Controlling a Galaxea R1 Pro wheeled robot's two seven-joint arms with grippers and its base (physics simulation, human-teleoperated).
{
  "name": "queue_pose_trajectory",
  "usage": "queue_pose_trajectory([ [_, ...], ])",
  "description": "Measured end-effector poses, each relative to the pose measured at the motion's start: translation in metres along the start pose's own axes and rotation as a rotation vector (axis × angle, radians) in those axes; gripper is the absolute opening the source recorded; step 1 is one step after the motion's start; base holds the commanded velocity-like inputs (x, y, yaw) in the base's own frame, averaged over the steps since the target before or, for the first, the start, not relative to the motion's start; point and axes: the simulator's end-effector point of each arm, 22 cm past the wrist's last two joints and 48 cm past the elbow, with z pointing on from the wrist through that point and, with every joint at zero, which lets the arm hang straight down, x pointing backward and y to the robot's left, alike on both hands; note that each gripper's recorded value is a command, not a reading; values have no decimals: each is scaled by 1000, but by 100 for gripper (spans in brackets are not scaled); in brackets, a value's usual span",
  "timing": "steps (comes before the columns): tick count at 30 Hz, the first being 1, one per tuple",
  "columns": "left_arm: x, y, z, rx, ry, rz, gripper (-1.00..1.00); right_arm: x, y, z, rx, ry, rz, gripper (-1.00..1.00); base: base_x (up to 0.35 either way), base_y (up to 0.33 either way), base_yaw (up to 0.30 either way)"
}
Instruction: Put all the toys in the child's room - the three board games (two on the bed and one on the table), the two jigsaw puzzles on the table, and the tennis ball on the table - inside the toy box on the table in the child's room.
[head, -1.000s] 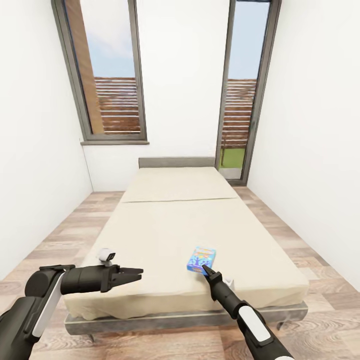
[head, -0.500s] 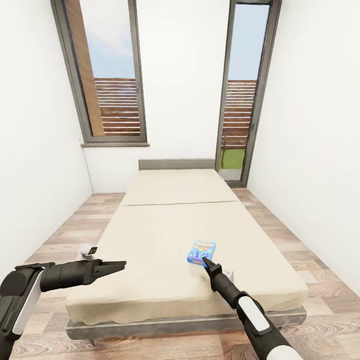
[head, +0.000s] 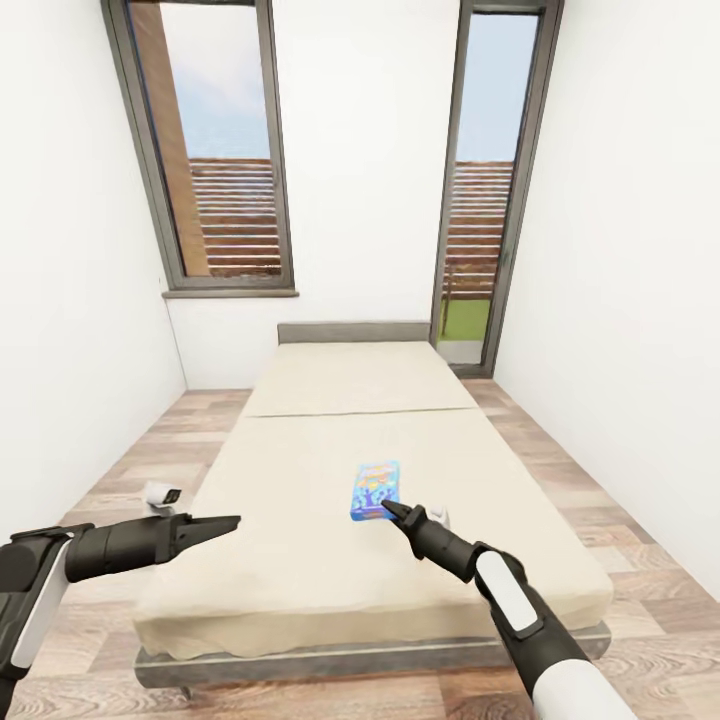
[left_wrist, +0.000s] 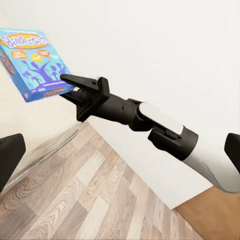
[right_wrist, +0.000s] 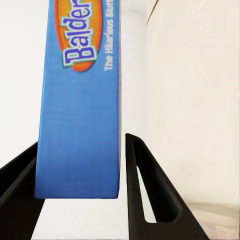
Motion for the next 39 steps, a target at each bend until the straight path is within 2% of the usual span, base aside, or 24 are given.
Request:
queue_pose_trajectory([
  [4,-7,-4,-1,-2,-3,-1,100,2,21,0,-12,44,-38,-100,0,0,0],
  [5,-9,-5,-1,-2,-3,0,100,4,32,0,-28,58,-47,-100,0,0,0],
  [10,-17,-11,-2,-2,-4,-1,100,15,90,4,-99,107,-160,-100,0,0,0],
  [12,-20,-13,-2,-3,-3,-1,100,17,102,5,-110,114,-190,-100,0,0,0],
  [30,-47,-33,-4,-6,-2,-2,100,6,138,2,-110,118,-207,-100,0,0,0],
  [35,-55,-39,-4,-7,-3,-2,100,1,139,3,-62,129,-262,-100,0,0,0],
  [39,-61,-43,-5,-7,-3,-2,100,2,141,1,-43,150,-269,-100,0,0,0],
])
